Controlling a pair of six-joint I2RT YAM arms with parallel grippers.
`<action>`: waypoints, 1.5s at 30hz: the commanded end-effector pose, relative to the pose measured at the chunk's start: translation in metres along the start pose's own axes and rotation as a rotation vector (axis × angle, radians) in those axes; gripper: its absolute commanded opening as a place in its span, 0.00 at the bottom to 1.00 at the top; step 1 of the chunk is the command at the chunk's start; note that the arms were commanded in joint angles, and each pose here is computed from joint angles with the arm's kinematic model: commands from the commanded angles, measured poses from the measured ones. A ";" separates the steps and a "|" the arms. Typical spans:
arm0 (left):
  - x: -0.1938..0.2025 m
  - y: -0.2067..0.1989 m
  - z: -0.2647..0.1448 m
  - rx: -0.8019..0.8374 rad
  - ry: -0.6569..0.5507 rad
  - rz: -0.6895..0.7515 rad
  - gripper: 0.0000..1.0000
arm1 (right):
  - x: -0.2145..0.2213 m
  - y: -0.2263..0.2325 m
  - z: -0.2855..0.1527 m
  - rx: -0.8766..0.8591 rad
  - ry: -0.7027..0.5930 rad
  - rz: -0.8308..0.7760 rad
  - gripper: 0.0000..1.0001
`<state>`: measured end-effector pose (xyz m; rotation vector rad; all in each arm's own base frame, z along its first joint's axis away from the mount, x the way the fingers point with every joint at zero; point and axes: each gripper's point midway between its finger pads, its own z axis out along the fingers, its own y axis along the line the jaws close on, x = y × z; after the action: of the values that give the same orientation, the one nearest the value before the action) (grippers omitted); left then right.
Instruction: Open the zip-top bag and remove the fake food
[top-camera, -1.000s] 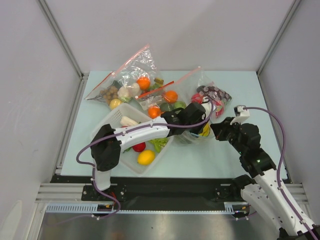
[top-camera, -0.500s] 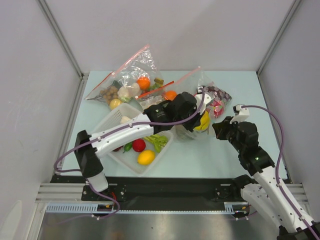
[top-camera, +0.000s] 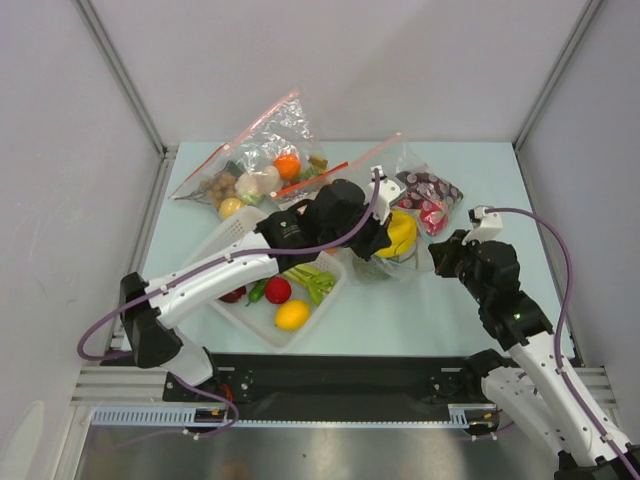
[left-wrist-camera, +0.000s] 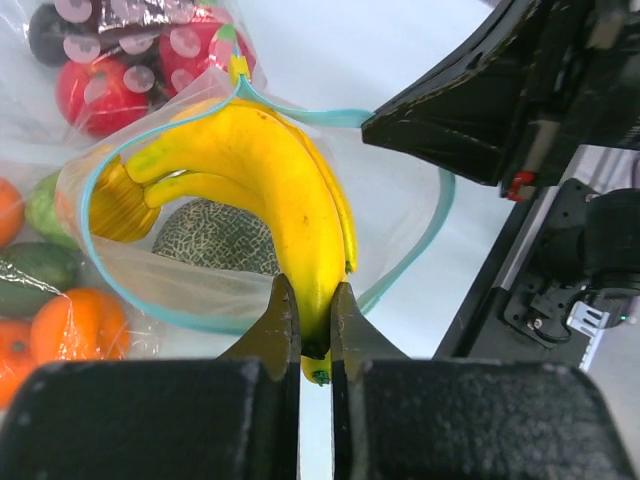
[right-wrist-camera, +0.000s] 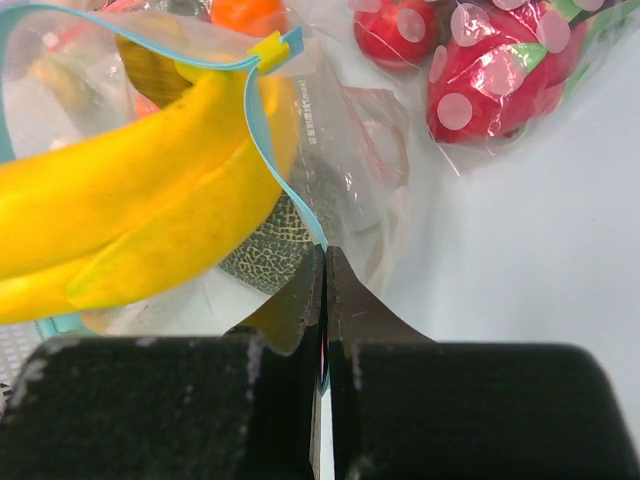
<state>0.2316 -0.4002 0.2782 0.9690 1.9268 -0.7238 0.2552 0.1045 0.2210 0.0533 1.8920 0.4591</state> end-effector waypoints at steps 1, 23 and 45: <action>-0.067 0.000 -0.043 0.032 -0.227 0.013 0.00 | -0.014 0.001 -0.002 0.006 -0.041 -0.019 0.00; -0.055 -0.016 -0.135 0.358 -0.348 -0.044 0.00 | -0.014 -0.003 0.005 0.030 -0.039 -0.025 0.00; -0.079 -0.061 -0.144 0.602 -0.459 0.023 0.00 | -0.017 0.016 0.014 -0.048 -0.046 0.029 0.00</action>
<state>0.1742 -0.3697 0.3515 1.0364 1.6246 -1.3837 0.2641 0.1214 0.2208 0.0523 1.8961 0.5377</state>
